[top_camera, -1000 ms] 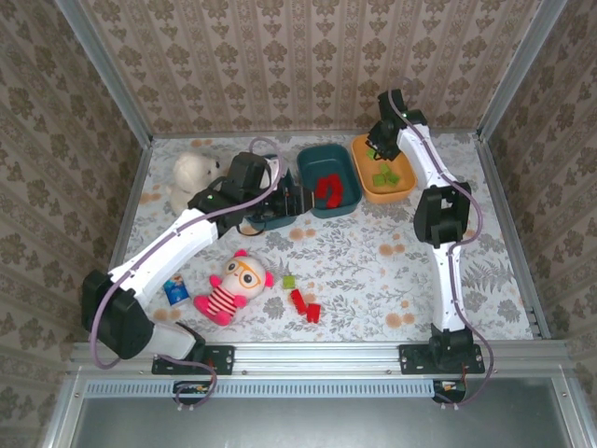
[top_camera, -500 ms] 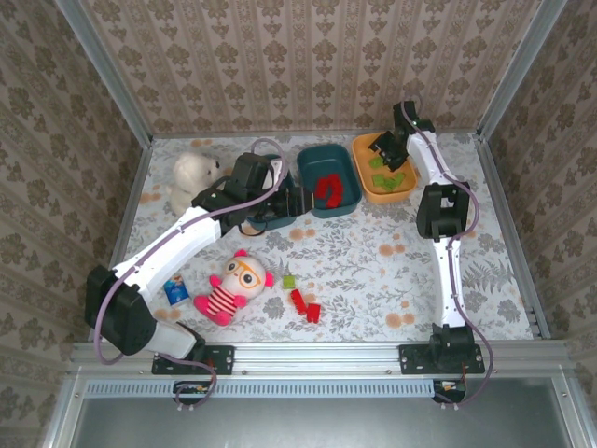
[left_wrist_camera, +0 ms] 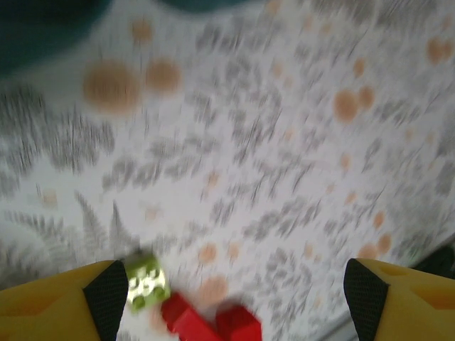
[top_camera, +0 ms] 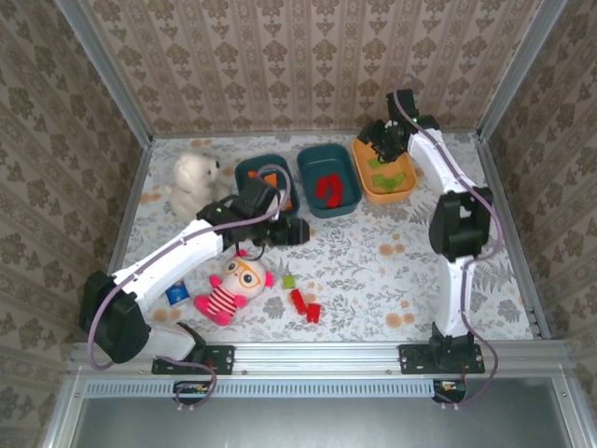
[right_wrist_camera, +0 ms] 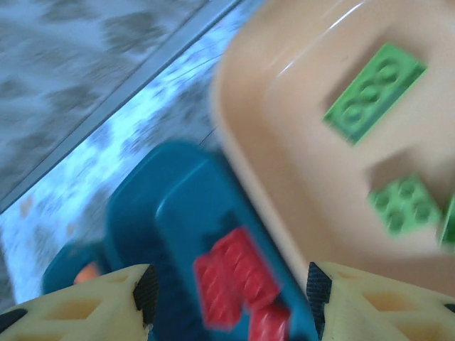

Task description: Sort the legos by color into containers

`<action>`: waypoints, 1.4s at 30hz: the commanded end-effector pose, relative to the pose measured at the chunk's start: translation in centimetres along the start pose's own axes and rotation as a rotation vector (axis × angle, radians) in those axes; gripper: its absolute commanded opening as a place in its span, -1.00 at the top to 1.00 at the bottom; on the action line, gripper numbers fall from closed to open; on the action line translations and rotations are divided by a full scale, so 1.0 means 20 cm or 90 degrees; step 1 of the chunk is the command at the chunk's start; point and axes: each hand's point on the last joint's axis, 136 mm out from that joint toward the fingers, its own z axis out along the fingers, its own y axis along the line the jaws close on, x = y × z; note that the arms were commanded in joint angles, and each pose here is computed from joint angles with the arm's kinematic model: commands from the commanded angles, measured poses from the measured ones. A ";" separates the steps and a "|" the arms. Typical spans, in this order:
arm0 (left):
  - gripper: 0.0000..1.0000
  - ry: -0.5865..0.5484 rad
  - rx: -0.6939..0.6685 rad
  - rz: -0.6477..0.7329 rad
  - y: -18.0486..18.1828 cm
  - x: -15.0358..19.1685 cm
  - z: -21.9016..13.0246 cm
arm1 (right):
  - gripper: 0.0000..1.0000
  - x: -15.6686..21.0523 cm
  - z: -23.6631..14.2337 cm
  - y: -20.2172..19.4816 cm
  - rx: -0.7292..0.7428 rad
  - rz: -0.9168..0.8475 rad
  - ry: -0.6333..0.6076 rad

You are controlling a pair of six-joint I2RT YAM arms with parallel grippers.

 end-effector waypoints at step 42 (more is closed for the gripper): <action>0.39 0.127 -0.184 -0.294 0.15 0.60 0.42 | -0.24 1.68 -0.92 -0.28 -0.315 -0.242 0.293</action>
